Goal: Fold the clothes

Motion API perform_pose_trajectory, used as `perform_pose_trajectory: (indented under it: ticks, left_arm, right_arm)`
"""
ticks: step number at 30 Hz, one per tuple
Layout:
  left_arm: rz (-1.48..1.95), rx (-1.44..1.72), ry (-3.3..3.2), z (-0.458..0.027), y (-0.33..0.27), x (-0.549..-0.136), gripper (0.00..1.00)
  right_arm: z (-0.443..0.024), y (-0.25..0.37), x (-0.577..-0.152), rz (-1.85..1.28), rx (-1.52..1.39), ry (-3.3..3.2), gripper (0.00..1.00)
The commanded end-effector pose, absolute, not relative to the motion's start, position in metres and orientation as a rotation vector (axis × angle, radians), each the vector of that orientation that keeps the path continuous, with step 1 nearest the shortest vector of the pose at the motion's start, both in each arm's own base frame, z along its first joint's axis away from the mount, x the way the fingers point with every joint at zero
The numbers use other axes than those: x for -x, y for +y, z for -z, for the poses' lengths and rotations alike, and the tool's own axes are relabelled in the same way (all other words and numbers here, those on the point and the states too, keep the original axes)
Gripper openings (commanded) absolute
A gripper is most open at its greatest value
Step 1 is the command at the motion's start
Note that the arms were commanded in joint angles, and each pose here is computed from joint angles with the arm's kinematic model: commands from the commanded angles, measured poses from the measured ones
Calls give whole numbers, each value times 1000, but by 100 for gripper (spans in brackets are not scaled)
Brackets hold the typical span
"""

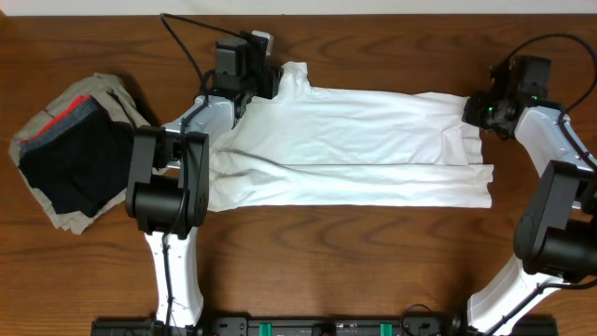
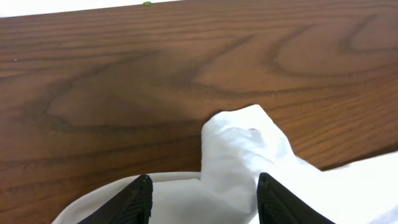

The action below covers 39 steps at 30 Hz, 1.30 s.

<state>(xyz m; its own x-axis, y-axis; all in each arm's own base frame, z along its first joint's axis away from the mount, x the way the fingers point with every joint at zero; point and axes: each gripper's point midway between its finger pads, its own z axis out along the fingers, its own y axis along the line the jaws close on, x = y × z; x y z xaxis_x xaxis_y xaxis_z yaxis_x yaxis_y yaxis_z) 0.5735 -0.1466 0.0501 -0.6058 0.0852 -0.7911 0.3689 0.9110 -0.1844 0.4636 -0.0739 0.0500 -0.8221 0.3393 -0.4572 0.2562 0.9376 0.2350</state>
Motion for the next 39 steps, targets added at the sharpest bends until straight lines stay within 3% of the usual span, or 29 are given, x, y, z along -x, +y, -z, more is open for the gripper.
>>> perform_pose_trajectory:
  ticks: [1, 19, 21, 23, 25, 32, 39]
  left_arm:
    - [412, -331, 2192, -51, -145, -578, 56]
    - [448, -380, 2288, -13, -169, -559, 55]
    - [447, -380, 2284, -9, -169, -561, 50]
    - [447, -381, 2260, -13, -170, -564, 36]
    - [445, -382, 2218, -23, -171, -571, 6]
    - [461, -348, 2154, -73, -172, -576, 6]
    - [463, -342, 2261, -99, -166, -547, 6]
  right_arm:
    - [-51, -70, -466, -218, -412, 2587, 6]
    - [-49, -69, -463, -220, -417, 2601, 6]
    - [-49, -69, -462, -220, -417, 2602, 5]
    - [-48, -69, -462, -220, -418, 2604, 3]
    - [-48, -69, -462, -221, -418, 2605, 2]
    - [-48, -69, -461, -221, -419, 2608, 1]
    - [-43, -67, -450, -229, -440, 2655, 1]
